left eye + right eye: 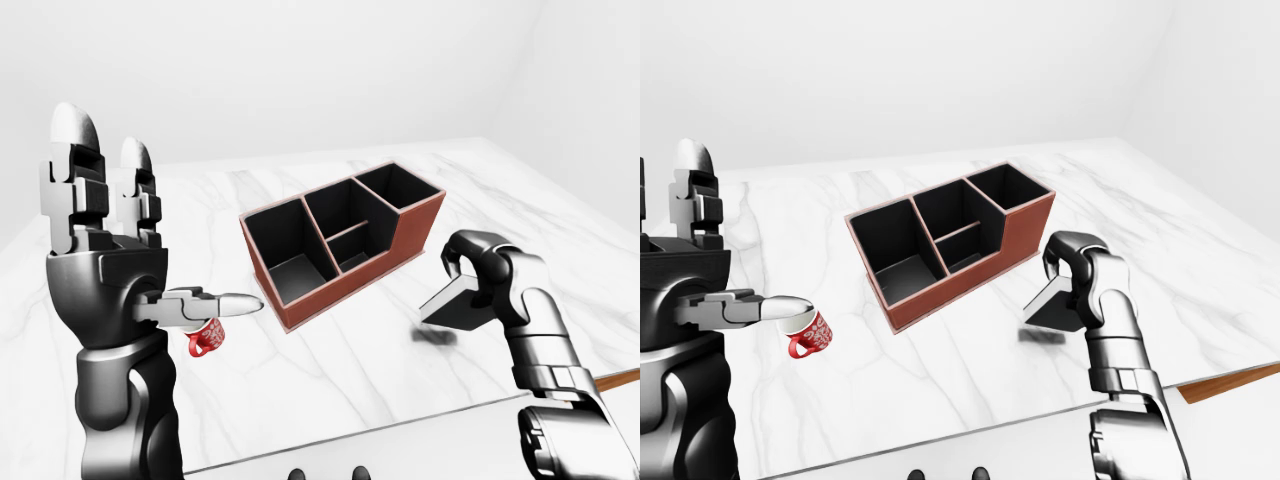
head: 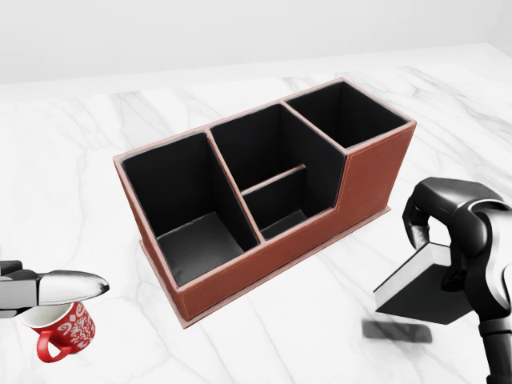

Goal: Pick up the book and place it in the left compartment of the caddy.

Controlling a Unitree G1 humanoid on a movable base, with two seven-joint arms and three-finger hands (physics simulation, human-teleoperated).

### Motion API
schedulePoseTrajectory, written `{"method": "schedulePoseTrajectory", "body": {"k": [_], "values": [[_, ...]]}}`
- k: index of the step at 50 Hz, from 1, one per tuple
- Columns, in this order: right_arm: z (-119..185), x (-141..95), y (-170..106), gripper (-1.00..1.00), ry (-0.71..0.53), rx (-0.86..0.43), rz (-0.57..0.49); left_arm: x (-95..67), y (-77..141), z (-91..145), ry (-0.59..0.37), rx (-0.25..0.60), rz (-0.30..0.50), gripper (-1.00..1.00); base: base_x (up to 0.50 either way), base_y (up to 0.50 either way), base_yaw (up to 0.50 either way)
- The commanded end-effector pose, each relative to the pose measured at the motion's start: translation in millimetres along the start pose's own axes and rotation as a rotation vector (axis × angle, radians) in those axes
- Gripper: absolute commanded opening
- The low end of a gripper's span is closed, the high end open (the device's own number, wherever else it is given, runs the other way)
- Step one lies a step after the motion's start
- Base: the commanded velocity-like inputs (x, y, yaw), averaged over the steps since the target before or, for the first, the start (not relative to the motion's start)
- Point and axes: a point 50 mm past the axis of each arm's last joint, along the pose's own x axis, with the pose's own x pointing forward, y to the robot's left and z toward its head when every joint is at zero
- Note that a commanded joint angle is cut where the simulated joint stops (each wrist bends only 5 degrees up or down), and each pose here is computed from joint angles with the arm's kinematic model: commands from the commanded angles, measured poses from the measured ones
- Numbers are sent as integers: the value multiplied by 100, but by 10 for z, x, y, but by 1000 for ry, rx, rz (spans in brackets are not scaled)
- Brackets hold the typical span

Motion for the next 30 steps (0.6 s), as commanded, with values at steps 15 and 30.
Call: {"method": "schedulePoseTrajectory", "body": {"k": [15, 30], "values": [[433, -497, -702, -100, -113, -69, -378, -107, -9, -31, 43, 5, 0, 100, 0, 0, 0], [871, -587, -970, -100, -211, -94, -461, -108, 8, 22, 21, 2, 4, 100, 0, 0, 0]]}}
